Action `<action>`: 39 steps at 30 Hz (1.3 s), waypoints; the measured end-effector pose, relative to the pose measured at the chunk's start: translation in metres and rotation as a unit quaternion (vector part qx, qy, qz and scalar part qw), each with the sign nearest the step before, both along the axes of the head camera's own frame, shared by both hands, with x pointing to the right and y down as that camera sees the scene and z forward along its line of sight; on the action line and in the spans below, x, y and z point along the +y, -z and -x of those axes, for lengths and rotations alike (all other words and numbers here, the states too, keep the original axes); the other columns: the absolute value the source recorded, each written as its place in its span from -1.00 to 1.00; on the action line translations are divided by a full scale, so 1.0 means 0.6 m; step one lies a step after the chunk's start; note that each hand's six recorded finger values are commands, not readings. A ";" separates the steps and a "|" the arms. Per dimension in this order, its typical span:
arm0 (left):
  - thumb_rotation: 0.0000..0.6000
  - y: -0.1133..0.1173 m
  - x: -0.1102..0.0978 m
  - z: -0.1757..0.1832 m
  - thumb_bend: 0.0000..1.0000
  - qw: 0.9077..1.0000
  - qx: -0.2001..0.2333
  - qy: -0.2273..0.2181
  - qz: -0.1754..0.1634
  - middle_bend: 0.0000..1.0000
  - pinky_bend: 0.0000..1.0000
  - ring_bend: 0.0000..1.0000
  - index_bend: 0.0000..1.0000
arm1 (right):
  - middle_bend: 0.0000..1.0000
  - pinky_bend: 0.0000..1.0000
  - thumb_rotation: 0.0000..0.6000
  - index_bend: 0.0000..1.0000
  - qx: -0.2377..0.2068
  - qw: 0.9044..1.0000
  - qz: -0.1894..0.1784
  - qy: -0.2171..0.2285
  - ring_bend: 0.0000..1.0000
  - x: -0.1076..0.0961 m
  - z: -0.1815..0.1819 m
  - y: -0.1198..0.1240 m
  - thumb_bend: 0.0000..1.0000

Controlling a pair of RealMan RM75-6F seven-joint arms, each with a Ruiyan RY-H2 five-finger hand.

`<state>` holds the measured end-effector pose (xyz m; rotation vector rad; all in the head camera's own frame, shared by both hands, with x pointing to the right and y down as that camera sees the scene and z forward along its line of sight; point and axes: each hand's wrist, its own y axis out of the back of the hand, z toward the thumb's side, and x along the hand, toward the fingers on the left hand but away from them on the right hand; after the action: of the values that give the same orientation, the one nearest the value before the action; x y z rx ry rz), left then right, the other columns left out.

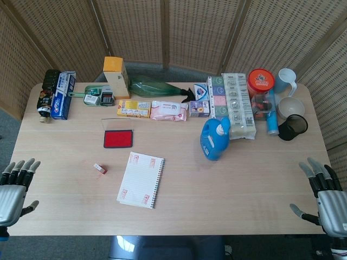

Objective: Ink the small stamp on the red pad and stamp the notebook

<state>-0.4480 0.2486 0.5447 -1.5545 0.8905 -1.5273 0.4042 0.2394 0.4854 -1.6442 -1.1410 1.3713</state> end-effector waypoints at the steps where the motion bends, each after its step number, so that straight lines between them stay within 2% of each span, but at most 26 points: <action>1: 1.00 -0.001 0.000 0.000 -0.81 1.000 -0.001 0.000 0.001 -1.00 -1.00 -1.00 -1.00 | -1.00 -1.00 1.00 -0.91 0.001 1.000 0.000 0.000 -1.00 0.000 0.000 0.000 -0.98; 8: 1.00 -0.009 0.001 0.004 -0.81 1.000 -0.005 0.002 0.008 -1.00 -1.00 -1.00 -1.00 | -1.00 -1.00 1.00 -0.91 0.002 1.000 0.002 0.001 -1.00 0.001 0.002 0.000 -0.98; 13: 1.00 -0.007 -0.007 0.002 -0.81 1.000 0.003 0.002 0.000 -1.00 -1.00 -1.00 -1.00 | -1.00 -1.00 1.00 -0.91 -0.004 1.000 -0.002 -0.001 -1.00 0.002 0.000 0.005 -0.98; 14: 1.00 -0.006 -0.010 0.001 -0.81 1.000 0.005 0.001 -0.003 -0.97 -1.00 -0.99 -1.00 | -1.00 -1.00 1.00 -0.91 -0.005 1.000 -0.002 -0.002 -1.00 0.002 0.000 0.005 -0.98; 16: 1.00 -0.008 -0.019 -0.003 -0.81 1.000 0.012 -0.002 -0.011 -0.74 -0.99 -0.84 -1.00 | -1.00 -1.00 1.00 -0.91 -0.005 1.000 0.000 -0.002 -1.00 0.002 -0.002 0.004 -0.98; 17: 1.00 -0.010 -0.022 -0.004 -0.80 1.000 0.013 -0.004 -0.015 -0.48 -0.88 -0.64 -1.00 | -1.00 -1.00 1.00 -0.91 -0.005 1.000 0.001 -0.002 -1.00 0.001 -0.003 0.003 -0.98; 18: 1.00 -0.014 -0.027 -0.006 -0.80 1.000 0.016 -0.008 -0.019 -0.17 -0.66 -0.35 -1.00 | -1.00 -1.00 1.00 -0.91 -0.005 1.000 0.003 -0.002 -1.00 0.001 -0.003 0.002 -0.98; 19: 1.00 -0.018 -0.031 -0.007 -0.79 1.000 0.018 -0.011 -0.021 0.05 -0.47 -0.14 -1.00 | -1.00 -1.00 1.00 -0.91 -0.005 1.000 0.003 -0.002 -1.00 0.001 -0.002 0.002 -0.98; 21: 1.00 -0.026 -0.039 -0.010 -0.78 0.999 0.021 -0.019 -0.025 0.64 0.18 0.47 -0.99 | -1.00 -1.00 1.00 -0.91 -0.006 1.000 0.003 -0.001 -1.00 0.001 -0.002 0.002 -0.98; 23: 1.00 -0.034 -0.046 -0.014 -0.76 0.999 0.024 -0.027 -0.028 0.93 0.65 0.85 -0.92 | -1.00 -1.00 1.00 -0.91 -0.006 1.000 0.003 -0.001 -1.00 0.001 -0.001 0.001 -0.98; 24: 1.00 -0.038 -0.049 -0.016 -0.76 0.999 0.026 -0.031 -0.030 1.00 0.86 0.97 -0.84 | -1.00 -1.00 1.00 -0.91 -0.006 1.000 0.004 0.000 -1.00 0.001 0.000 0.001 -0.98; 26: 1.00 -0.050 -0.058 -0.023 -0.75 0.998 0.031 -0.044 -0.031 1.00 0.99 1.00 -0.67 | -1.00 -1.00 1.00 -0.91 -0.004 1.000 0.005 0.000 -1.00 0.001 0.001 -0.001 -0.98; 30: 1.00 -0.072 -0.079 -0.039 -0.74 0.996 0.037 -0.075 -0.031 1.00 1.00 1.00 -0.44 | -1.00 -1.00 1.00 -0.91 -0.001 1.000 0.008 0.000 -1.00 0.001 0.001 -0.005 -0.98; 39: 1.00 -0.119 -0.118 -0.083 -0.66 0.991 0.022 -0.134 -0.008 1.00 1.00 1.00 -0.34 | -1.00 -1.00 1.00 -0.91 0.002 1.000 0.011 -0.002 -1.00 0.000 0.001 -0.008 -0.98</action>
<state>-0.3984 0.1780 0.6160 -1.6287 0.6830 -1.2965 0.4035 0.2396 0.4900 -1.6547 -1.1313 1.3925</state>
